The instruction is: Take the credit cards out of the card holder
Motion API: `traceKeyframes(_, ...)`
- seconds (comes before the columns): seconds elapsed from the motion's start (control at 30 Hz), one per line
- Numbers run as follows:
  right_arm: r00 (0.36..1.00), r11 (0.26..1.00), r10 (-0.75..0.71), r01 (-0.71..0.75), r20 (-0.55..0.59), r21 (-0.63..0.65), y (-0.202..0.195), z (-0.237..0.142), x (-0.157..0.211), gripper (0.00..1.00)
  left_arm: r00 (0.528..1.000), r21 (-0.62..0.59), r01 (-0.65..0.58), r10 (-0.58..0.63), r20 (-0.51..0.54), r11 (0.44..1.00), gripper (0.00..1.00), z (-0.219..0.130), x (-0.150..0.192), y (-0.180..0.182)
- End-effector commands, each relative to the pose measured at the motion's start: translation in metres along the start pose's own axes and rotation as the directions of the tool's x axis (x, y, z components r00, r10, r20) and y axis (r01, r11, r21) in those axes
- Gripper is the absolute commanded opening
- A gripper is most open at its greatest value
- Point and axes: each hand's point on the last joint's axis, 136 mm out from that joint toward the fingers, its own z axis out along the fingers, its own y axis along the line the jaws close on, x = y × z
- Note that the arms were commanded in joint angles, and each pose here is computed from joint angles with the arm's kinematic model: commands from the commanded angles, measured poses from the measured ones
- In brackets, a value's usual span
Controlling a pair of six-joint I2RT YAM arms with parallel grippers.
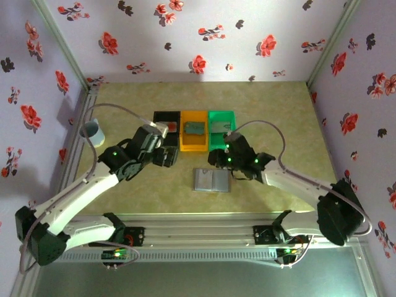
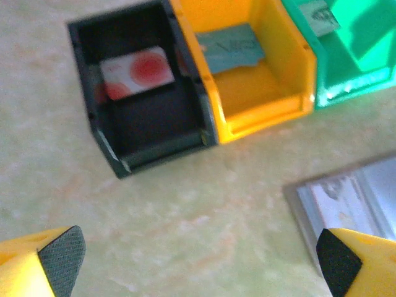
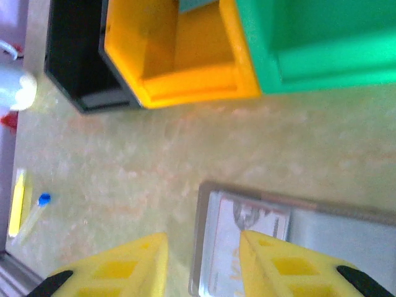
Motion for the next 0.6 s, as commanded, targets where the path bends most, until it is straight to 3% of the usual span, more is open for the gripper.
traceKeyframes(0.0, 0.994, 0.996, 0.059, -0.053, 0.090, -0.065, 0.004, -0.001, 0.000, 0.35, 0.980, 0.082, 0.096, -0.080, -0.182, 0.992, 1.00, 0.002, 0.038, -0.020)
traceKeyframes(0.2, 0.993, 0.993, 0.100, -0.095, 0.062, -0.070, -0.015, 0.012, 0.025, 0.34, 0.950, 0.140, 0.220, -0.179, -0.258, 0.966, 1.00, 0.017, 0.075, -0.050)
traceKeyframes(0.57, 0.993, 0.992, 0.113, -0.111, 0.037, -0.055, -0.028, 0.026, 0.042, 0.32, 0.887, 0.066, 0.295, -0.248, -0.390, 0.953, 1.00, 0.050, 0.111, -0.072)
